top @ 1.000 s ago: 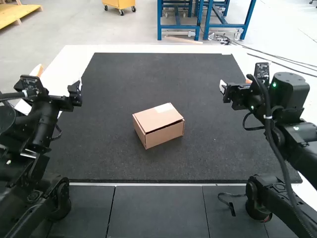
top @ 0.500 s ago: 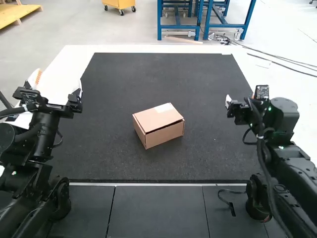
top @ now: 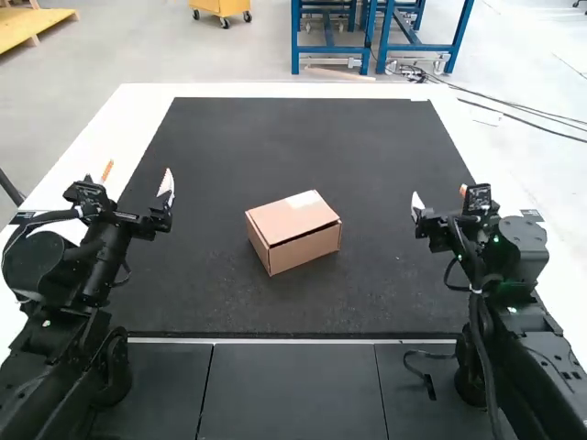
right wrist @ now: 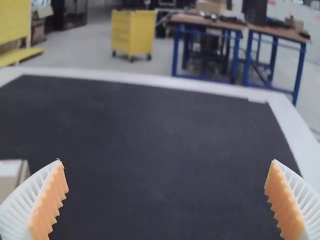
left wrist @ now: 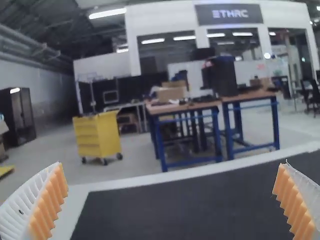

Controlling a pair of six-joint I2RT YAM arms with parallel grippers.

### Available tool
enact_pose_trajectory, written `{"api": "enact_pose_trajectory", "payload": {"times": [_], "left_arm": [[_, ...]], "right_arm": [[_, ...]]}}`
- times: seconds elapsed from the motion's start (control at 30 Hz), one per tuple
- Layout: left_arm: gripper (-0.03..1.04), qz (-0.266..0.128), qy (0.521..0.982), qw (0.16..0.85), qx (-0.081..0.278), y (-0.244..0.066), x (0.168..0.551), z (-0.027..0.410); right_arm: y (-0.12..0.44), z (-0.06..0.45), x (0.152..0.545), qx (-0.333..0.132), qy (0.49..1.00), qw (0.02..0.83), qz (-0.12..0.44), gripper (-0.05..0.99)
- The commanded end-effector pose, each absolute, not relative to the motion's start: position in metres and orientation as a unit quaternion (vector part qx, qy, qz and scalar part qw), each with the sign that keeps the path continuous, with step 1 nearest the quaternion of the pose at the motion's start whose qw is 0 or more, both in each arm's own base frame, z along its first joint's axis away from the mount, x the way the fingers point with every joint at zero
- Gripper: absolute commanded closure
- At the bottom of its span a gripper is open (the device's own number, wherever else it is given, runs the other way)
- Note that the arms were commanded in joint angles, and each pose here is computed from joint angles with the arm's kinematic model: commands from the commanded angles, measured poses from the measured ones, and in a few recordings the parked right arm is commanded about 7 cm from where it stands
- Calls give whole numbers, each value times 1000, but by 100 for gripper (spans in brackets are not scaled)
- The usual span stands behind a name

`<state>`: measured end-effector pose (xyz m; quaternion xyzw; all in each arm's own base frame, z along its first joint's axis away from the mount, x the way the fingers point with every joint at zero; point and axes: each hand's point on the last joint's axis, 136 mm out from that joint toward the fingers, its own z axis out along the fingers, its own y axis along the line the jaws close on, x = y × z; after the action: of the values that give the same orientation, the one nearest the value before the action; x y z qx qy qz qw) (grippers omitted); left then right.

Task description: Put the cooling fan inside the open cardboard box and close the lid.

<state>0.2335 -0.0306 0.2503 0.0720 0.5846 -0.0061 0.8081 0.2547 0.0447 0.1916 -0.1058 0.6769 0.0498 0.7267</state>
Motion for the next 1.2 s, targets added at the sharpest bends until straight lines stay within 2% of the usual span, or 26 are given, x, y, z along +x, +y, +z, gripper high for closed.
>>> {"api": "enact_pose_trajectory", "payload": {"times": [0.0,0.07,0.17,0.3,0.4,0.47,0.57,0.83,0.97,1.07,1.17], "left_arm": [[4,-30,602,796,59,-28,236,240],[4,-44,627,774,71,-32,239,223],[4,-67,649,756,52,-31,241,211],[4,-62,662,746,41,-25,243,203],[4,-56,675,734,37,-23,244,195],[4,-51,686,724,42,-24,245,187],[4,-24,704,707,67,-23,245,173],[4,-22,706,704,78,-26,245,171],[4,-21,706,704,79,-26,245,171],[4,-21,705,704,79,-26,245,172],[4,-21,705,705,79,-26,245,172]], "right_arm": [[46,145,250,-115,686,716,52,3],[45,143,248,-117,688,714,52,6],[44,124,248,-137,713,686,41,7],[46,103,245,-155,738,656,37,7],[45,105,245,-143,738,658,42,6],[41,112,247,-122,732,669,44,6],[41,112,247,-118,732,669,47,6],[41,100,246,-105,750,650,61,2],[31,101,248,-69,753,651,62,2],[5,106,251,11,750,660,51,2],[-8,110,251,37,744,666,36,2]]}}
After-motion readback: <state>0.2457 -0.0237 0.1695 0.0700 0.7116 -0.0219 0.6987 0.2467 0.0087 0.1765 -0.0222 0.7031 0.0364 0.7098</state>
